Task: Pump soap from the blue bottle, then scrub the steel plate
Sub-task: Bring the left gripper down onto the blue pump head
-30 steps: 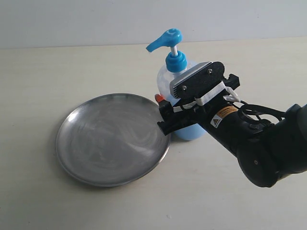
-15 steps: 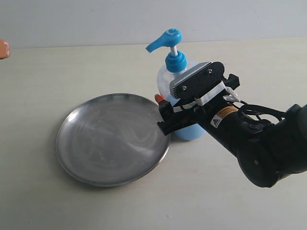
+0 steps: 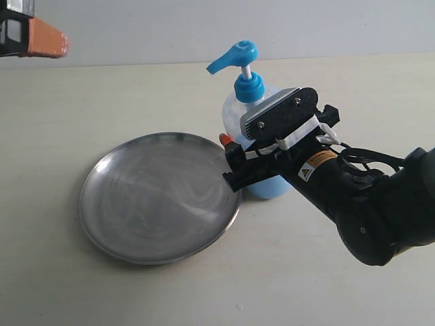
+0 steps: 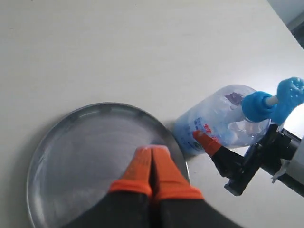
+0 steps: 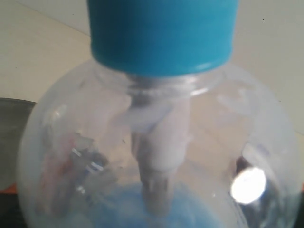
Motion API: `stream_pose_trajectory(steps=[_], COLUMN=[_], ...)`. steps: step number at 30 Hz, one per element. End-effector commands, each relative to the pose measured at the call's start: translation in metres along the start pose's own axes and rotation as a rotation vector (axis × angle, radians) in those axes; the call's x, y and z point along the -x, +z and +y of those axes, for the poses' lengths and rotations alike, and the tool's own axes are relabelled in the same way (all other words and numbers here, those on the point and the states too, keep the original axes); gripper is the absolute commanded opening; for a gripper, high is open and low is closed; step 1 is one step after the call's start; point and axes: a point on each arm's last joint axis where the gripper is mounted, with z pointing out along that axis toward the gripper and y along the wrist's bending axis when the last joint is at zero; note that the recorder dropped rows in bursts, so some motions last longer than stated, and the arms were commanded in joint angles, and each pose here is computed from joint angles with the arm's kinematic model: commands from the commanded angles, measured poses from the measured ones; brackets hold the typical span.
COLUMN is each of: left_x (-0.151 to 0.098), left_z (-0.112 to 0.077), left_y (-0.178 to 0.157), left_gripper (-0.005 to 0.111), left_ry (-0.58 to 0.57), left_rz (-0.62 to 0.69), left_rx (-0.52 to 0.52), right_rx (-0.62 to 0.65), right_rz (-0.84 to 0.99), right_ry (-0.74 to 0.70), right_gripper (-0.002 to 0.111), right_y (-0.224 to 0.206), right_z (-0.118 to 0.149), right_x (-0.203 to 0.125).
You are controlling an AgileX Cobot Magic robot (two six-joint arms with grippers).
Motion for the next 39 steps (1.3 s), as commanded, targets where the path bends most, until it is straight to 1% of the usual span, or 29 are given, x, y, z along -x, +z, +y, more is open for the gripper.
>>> stream_pose_trajectory(steps=[1,5,12,20,23,26,29,30,36,39], left_x=[0.012,0.023,0.042,0.054,0.057,0.057,0.051,0.049,0.043,0.043], left_z=[-0.017,-0.032,-0.054,-0.083,-0.093,-0.101,-0.110,-0.113,-0.124,-0.125], left_y=[0.011,0.020,0.035,0.048,0.054,0.056,0.060,0.062,0.073,0.081], left_gripper=[0.000,0.000,0.000,0.000,0.000,0.000,0.000,0.000,0.000,0.000], left_ry=[0.064,0.111,0.178,0.249,0.271,0.300,0.321,0.342,0.364,0.362], left_rz=[0.028,0.057,0.106,0.141,0.154,0.166,0.190,0.198,0.205,0.205], left_rx=[-0.064,-0.114,-0.194,-0.275,-0.288,-0.292,-0.314,-0.307,-0.309,-0.305], right_rx=[0.029,0.030,0.030,0.030,0.030,0.030,0.030,0.030,0.030,0.030], right_rz=[0.035,0.035,0.035,0.035,0.035,0.035,0.035,0.035,0.035,0.035], right_ry=[-0.028,-0.054,-0.054,-0.054,-0.054,-0.054,-0.065,-0.065,-0.065,-0.065], right_gripper=[0.000,0.000,0.000,0.000,0.000,0.000,0.000,0.000,0.000,0.000], right_y=[-0.001,-0.001,-0.001,-0.001,-0.001,-0.001,-0.001,-0.001,-0.001,-0.001], right_z=[0.003,0.003,0.003,0.003,0.003,0.003,0.003,0.003,0.003,0.003], right_x=[-0.006,-0.006,-0.006,-0.006,-0.006,-0.006,-0.006,-0.006,-0.006,-0.006])
